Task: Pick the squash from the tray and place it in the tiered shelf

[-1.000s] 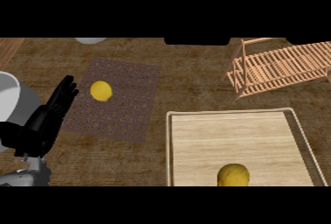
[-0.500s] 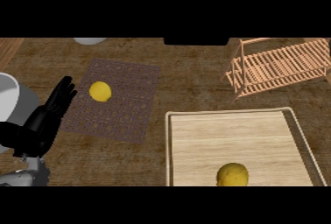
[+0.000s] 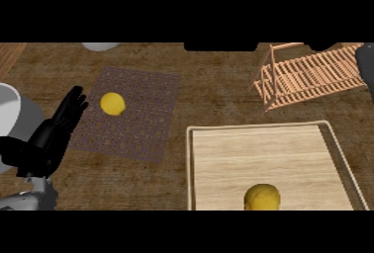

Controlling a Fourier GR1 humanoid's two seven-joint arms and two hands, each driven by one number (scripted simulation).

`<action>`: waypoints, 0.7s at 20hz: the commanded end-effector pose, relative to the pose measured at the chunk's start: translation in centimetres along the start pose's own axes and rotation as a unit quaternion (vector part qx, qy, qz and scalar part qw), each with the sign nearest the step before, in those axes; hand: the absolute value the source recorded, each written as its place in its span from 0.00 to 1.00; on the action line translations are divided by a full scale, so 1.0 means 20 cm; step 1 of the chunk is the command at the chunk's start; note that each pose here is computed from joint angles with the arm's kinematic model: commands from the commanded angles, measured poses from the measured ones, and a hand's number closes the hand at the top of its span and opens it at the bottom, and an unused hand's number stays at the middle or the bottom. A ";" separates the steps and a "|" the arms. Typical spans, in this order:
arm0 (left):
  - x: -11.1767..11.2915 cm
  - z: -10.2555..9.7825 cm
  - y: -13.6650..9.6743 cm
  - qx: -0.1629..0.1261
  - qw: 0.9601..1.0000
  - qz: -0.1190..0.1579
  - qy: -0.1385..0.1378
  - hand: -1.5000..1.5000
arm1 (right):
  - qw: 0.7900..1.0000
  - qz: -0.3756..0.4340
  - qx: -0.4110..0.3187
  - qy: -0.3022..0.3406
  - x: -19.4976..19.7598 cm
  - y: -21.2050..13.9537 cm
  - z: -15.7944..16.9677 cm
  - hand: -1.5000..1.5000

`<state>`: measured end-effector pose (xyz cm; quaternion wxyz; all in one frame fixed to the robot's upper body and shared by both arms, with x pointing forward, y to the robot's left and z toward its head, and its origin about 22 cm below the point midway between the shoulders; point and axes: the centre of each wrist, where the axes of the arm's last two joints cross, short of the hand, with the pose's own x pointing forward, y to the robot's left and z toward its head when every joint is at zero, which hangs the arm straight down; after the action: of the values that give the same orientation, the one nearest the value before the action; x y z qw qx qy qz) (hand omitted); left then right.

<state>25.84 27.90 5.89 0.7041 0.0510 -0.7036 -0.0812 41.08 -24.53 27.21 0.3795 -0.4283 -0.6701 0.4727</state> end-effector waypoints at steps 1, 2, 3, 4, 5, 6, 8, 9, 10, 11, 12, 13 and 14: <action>-0.08 0.02 0.02 0.005 1.000 0.000 -0.002 0.50 | 1.000 -0.007 0.011 0.021 -0.05 0.16 0.05 1.00; 0.00 -0.02 0.03 0.004 1.000 -0.004 -0.005 0.50 | 0.999 -0.008 0.007 0.031 -0.16 0.08 0.06 1.00; 0.01 -0.03 0.01 -0.002 1.000 -0.009 -0.009 0.50 | 0.998 -0.002 -0.006 0.058 -0.09 0.04 -0.02 1.00; -0.03 -0.01 -0.01 0.005 1.000 -0.007 -0.008 0.50 | 0.996 -0.007 -0.019 0.083 -0.16 0.13 0.03 1.00; -0.04 0.02 -0.02 0.003 1.000 -0.002 -0.008 0.50 | 0.993 0.002 -0.034 0.110 -0.23 0.05 0.07 1.00; 0.05 -0.01 -0.06 0.008 1.000 0.000 -0.005 0.50 | 0.992 0.003 -0.051 0.119 -0.20 0.05 0.09 1.00; 0.05 0.01 0.09 0.014 1.000 -0.003 -0.001 0.50 | 0.980 0.005 -0.105 0.170 -0.30 0.04 0.13 1.00; -0.02 0.05 -0.02 -0.005 1.000 -0.003 -0.001 0.50 | 0.971 0.003 -0.136 0.199 -0.31 0.02 0.12 1.00; 0.01 -0.02 0.09 0.020 1.000 -0.007 -0.013 0.50 | 0.970 0.028 -0.132 0.204 -0.37 -0.01 0.15 1.00; 0.05 -0.02 0.00 0.007 1.000 -0.004 -0.011 0.50 | 0.959 0.215 -0.015 0.186 -0.38 -0.01 0.17 1.00; 0.05 -0.03 -0.02 -0.002 1.000 -0.005 -0.012 0.50 | 0.943 0.274 0.019 0.188 -0.37 -0.01 0.16 0.00; -0.02 0.00 -0.02 0.005 1.000 -0.001 0.002 0.50 | 0.927 0.327 0.072 0.169 -0.45 0.01 0.23 0.00; 0.06 -0.01 -0.03 -0.005 1.000 -0.006 -0.005 0.50 | 0.933 0.306 0.070 0.178 -0.42 0.02 0.18 0.00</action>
<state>25.96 27.74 6.30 0.6998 0.0550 -0.7074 -0.0828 40.90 -31.86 25.37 0.3878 -0.6205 -0.5064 0.4562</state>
